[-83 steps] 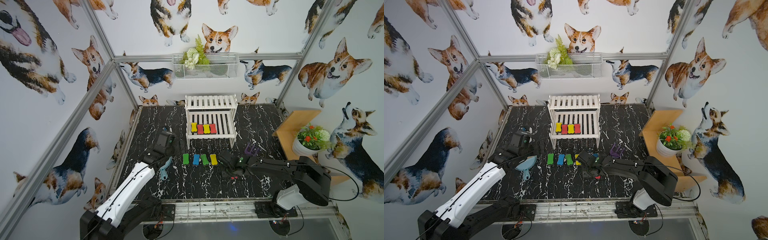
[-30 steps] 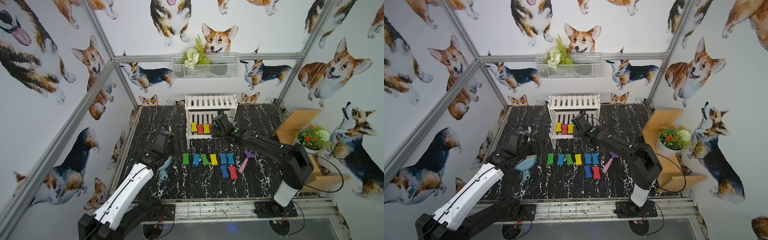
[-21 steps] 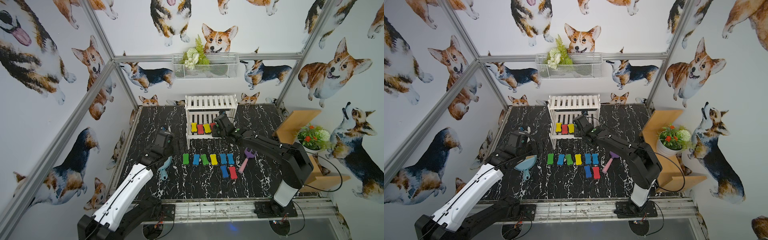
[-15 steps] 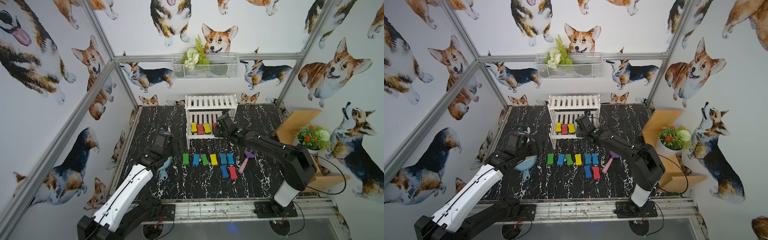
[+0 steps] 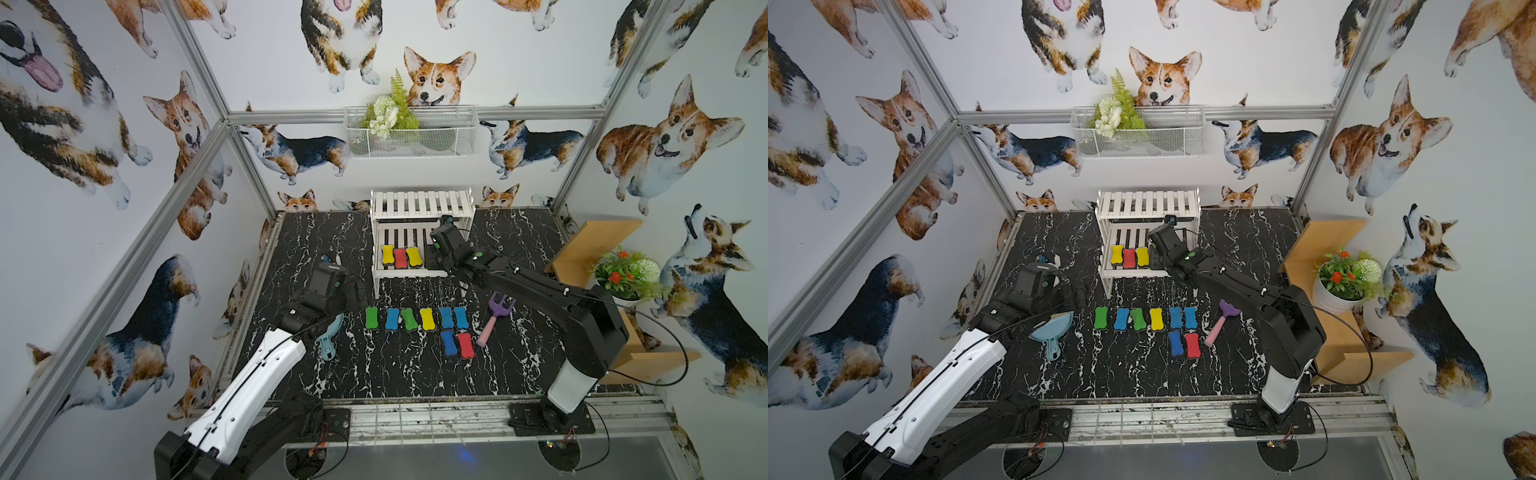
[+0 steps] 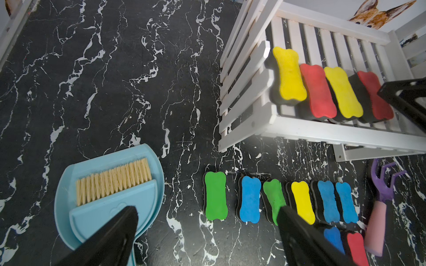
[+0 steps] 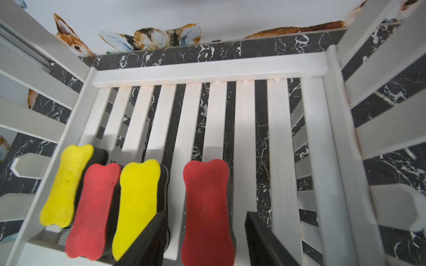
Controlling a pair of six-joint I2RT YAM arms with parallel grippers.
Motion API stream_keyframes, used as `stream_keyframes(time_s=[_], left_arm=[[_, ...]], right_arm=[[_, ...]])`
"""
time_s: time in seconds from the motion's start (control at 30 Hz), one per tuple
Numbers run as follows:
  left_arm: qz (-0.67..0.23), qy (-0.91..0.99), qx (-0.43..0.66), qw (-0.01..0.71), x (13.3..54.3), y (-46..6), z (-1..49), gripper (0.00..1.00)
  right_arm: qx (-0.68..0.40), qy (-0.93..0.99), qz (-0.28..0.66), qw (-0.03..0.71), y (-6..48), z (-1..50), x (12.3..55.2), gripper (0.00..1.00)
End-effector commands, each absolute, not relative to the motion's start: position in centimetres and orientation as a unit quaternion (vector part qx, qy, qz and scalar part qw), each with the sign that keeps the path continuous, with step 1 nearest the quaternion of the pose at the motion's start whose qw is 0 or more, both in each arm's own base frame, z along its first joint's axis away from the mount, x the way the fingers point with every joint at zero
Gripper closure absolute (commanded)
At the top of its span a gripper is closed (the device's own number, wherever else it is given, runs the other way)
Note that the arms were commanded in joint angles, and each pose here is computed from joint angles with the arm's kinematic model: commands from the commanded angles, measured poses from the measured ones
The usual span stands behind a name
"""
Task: Remove the whiteboard erasers from the shelf
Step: Pick up the whiteboard eraser from the shelf.
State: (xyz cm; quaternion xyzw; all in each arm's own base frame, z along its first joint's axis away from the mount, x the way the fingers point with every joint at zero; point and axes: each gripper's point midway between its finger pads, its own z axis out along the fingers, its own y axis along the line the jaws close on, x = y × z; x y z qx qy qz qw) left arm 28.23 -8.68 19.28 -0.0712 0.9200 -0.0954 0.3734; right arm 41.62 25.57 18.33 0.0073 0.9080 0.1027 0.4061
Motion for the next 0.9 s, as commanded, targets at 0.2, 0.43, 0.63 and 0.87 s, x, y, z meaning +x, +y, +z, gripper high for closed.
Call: stream_keyframes(time_s=[0.2,0.43,0.63,0.87], left_arm=[[-0.092,0.92,-0.071,0.375,28.2,-8.5,19.3,0.01],[-0.091,0.919,-0.072,0.376,28.0,-8.3,19.3,0.0],[-0.093,0.919,-0.072,0.377,28.0,-8.4,19.4,0.0],[-0.096,0.917,-0.072,0.38,28.2,-8.4,19.6,0.01]], right_arm=[[0.001,0.912,0.077,0.402,25.3,17.1,42.2,0.42],[0.0,0.915,0.077,0.396,25.4,16.4,42.2,0.51],[0.006,0.908,0.096,0.408,25.3,18.9,41.7,0.6],[0.014,0.92,0.143,0.365,24.6,20.1,36.8,0.62]])
